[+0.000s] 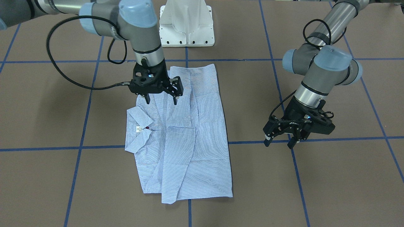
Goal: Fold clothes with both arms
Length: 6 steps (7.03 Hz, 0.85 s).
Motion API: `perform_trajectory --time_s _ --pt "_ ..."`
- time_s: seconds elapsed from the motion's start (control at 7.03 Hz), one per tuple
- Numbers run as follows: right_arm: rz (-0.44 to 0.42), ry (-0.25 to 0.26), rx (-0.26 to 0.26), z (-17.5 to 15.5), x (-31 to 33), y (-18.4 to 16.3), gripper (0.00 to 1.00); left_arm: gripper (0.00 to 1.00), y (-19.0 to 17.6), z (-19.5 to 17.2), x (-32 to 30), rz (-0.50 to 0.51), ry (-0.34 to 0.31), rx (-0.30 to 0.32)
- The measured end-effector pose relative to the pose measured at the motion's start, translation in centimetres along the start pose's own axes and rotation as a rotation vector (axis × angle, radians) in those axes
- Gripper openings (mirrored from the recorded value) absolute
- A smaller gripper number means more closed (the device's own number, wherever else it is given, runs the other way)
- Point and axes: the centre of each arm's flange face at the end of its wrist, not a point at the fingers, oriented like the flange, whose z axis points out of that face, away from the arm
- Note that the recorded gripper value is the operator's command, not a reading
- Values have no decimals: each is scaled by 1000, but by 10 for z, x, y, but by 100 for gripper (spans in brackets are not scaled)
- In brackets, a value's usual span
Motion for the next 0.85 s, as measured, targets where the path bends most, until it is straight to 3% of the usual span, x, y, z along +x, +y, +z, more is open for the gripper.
perform_trajectory --time_s 0.57,0.85 --pt "-153 132 -10 61 -101 -3 97 100 1 0 -3 -1 -4 -1" --pt "-236 192 -38 89 -113 3 95 100 2 0 -8 0 -8 -9"
